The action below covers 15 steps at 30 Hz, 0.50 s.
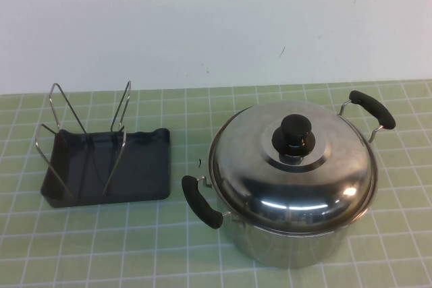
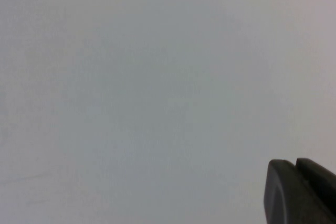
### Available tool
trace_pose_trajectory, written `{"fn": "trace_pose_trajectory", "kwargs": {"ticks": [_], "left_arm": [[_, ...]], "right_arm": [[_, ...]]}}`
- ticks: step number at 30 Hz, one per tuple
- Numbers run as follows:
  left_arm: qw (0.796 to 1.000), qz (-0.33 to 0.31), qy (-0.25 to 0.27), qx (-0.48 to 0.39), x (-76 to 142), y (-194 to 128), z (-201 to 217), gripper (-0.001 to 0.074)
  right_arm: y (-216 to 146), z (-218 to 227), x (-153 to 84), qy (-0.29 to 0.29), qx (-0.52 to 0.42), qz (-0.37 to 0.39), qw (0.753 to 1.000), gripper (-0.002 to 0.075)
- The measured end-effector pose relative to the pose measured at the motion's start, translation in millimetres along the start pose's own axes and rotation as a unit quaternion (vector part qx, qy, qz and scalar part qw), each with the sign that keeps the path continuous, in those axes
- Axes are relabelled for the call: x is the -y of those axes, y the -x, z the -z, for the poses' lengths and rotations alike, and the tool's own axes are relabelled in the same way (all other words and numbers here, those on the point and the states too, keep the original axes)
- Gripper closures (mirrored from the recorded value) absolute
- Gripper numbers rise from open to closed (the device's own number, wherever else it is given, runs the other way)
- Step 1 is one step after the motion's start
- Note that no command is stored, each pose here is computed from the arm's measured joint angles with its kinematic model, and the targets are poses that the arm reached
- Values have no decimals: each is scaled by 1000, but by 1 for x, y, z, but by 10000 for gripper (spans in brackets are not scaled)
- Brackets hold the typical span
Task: Put pot lid on rack
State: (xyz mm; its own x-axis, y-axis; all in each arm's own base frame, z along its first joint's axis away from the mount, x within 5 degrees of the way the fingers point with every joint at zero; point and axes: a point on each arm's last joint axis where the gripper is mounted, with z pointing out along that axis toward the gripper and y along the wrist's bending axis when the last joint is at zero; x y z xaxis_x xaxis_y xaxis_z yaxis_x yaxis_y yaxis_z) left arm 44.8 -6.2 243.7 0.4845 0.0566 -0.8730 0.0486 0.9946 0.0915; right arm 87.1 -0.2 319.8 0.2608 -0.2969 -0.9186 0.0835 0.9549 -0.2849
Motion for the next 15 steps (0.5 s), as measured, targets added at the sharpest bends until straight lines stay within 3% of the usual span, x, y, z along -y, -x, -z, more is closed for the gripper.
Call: {"fn": "trace_pose_trajectory", "kwargs": {"ticks": [4,8,15], "left_arm": [[1000,-8,-13,-7,2,-1,0,737],[1000,7,-13,-13,2,-2,0,737],[1000,15,-12,-22,2,-4,0,737]], "right_arm": [[-3,-43,-20,114,27,47,992,727],[-9,-82,-40,240,35,6,970,727],[-23,-132,-71,328,-2,-38,944,727]]}}
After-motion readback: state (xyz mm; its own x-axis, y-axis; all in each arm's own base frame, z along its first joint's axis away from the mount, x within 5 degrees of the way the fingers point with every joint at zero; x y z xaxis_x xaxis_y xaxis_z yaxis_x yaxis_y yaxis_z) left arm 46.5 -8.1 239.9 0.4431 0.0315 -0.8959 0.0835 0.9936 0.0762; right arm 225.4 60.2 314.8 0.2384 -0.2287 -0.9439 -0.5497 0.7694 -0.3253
